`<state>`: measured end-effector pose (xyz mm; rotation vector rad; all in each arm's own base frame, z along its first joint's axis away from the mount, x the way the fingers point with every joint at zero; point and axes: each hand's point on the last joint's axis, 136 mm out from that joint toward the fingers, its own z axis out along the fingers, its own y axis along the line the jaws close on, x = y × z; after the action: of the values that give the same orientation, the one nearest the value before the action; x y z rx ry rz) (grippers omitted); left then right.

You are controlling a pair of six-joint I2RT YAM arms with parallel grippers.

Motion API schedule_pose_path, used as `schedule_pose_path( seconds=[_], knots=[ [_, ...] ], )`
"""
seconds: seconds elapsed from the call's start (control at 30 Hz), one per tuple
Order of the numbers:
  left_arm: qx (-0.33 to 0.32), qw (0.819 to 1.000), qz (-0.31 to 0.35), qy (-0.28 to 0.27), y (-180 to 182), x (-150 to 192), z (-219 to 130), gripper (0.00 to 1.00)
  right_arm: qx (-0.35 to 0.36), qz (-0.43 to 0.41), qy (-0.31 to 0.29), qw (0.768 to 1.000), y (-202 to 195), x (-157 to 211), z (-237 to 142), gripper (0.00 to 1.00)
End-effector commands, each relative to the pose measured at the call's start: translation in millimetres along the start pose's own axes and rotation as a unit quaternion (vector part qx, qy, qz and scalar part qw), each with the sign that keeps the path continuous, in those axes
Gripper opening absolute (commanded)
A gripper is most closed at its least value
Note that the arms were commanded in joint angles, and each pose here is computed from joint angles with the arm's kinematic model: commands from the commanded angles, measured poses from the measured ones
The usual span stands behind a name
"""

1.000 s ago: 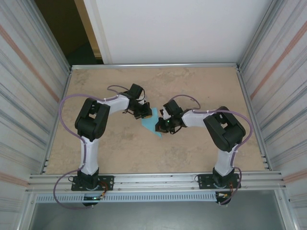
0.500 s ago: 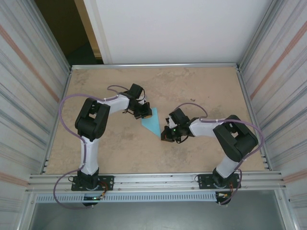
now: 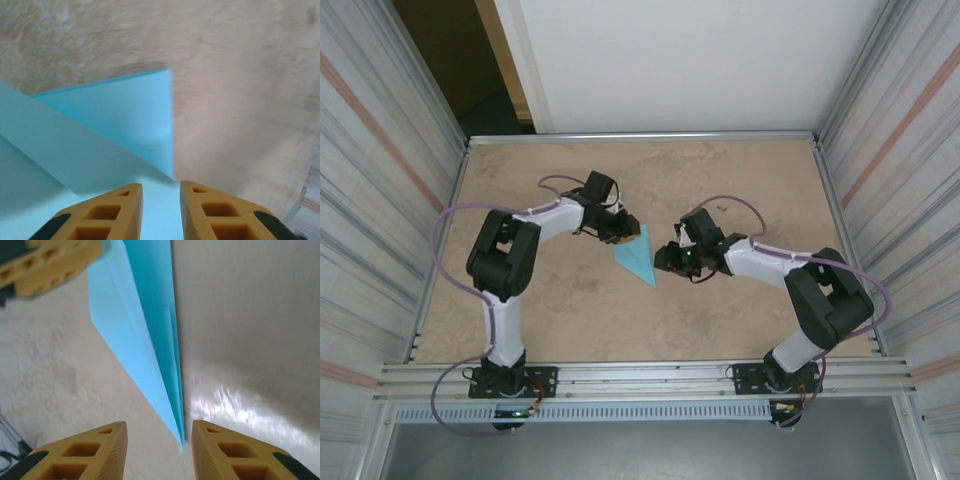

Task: Fold a paper plane with a square sheet of paper (pick it up from the middle)
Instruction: Fourth fold the wing at the center of the table, then turn over the paper at the center of the table.

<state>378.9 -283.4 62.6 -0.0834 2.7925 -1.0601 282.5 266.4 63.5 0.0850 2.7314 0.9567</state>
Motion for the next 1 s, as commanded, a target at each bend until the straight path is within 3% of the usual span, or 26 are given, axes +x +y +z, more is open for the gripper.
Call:
schedule_pose_path(
  seconds=[0.0, 0.27, 0.5, 0.6, 0.77, 0.97],
  knots=[
    [0.054, 0.997, -0.003, -0.049, -22, -11, -38, 0.35, -0.004, 0.005, -0.018, 1.000, 4, -23, 8, 0.40],
    [0.091, 0.991, -0.049, -0.083, 14, -1, -64, 0.49, -0.043, -0.028, 0.016, 0.999, 15, -45, 37, 0.38],
    [0.112, 0.989, -0.066, -0.073, 22, 8, -64, 0.52, -0.066, -0.047, 0.042, 0.996, 20, -50, 54, 0.27],
    [0.122, 0.988, -0.068, -0.070, 22, 8, -62, 0.52, -0.085, -0.055, 0.047, 0.994, 24, -50, 57, 0.18],
    [0.156, 0.982, -0.062, -0.089, 15, -2, -75, 0.52, -0.122, -0.086, 0.003, 0.989, 54, -68, 32, 0.01],
    [0.223, 0.966, -0.006, -0.133, -21, -10, -117, 0.56, -0.175, -0.093, -0.064, 0.978, 92, -88, -22, 0.00]
  ],
)
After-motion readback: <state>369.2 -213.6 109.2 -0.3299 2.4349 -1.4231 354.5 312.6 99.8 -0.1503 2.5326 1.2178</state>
